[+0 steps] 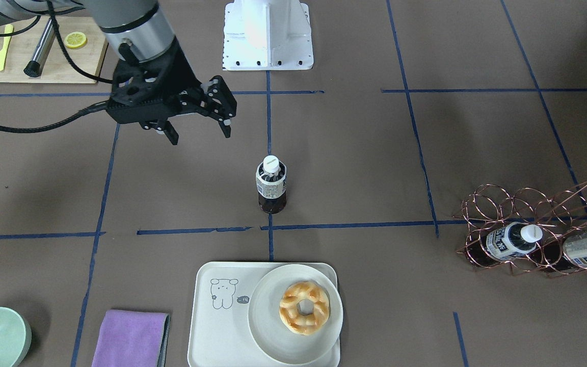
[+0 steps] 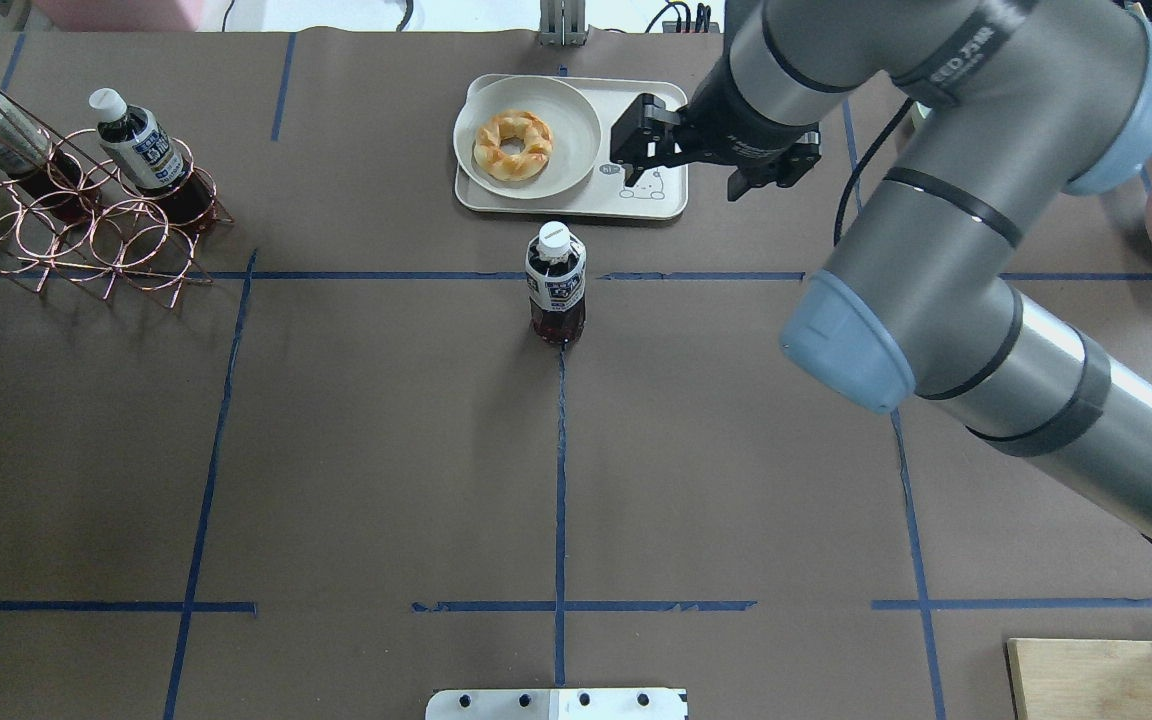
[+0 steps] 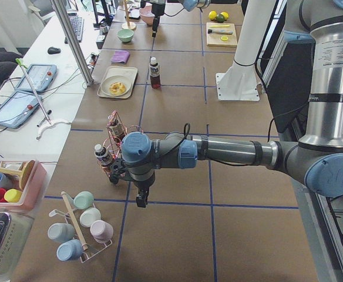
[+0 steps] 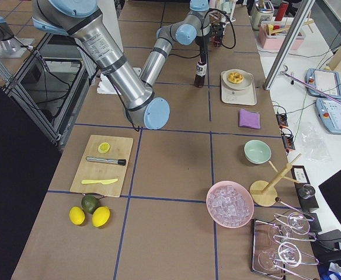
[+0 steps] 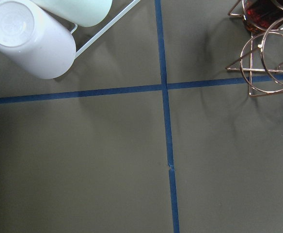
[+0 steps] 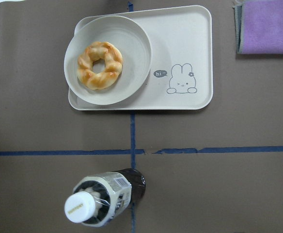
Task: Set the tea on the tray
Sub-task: 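Reach the right gripper across to the tea bottle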
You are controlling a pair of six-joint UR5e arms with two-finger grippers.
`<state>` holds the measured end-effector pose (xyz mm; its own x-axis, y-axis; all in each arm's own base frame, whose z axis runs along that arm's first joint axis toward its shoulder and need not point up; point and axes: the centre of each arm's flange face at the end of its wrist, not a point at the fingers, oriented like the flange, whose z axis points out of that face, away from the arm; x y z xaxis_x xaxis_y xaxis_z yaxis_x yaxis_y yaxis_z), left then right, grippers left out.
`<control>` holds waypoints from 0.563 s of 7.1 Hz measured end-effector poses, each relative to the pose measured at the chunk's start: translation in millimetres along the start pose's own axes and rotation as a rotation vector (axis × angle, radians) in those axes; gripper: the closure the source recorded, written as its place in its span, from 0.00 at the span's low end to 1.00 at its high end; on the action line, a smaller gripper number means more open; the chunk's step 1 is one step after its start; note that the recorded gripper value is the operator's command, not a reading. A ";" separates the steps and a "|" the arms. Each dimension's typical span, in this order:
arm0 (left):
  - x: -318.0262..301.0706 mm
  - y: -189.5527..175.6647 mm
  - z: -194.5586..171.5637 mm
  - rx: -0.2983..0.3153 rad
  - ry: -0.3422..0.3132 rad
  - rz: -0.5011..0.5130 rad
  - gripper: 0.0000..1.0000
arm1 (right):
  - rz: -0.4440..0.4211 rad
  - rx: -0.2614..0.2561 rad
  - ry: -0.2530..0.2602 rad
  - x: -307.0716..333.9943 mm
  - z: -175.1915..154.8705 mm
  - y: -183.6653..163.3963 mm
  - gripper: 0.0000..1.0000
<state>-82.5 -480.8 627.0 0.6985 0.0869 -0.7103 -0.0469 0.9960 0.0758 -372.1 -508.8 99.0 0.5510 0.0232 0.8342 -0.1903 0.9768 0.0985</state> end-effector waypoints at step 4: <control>0.1 -0.1 -0.1 0.000 0.000 0.000 0.00 | 0.006 -0.013 0.018 -39.5 20.2 -1.0 0.00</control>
<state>-82.5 -480.9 626.9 0.6985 0.0870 -0.7103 -0.0469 0.9960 0.0760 -410.1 -515.0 76.9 0.5640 0.0329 0.8251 -0.1833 0.9793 0.0863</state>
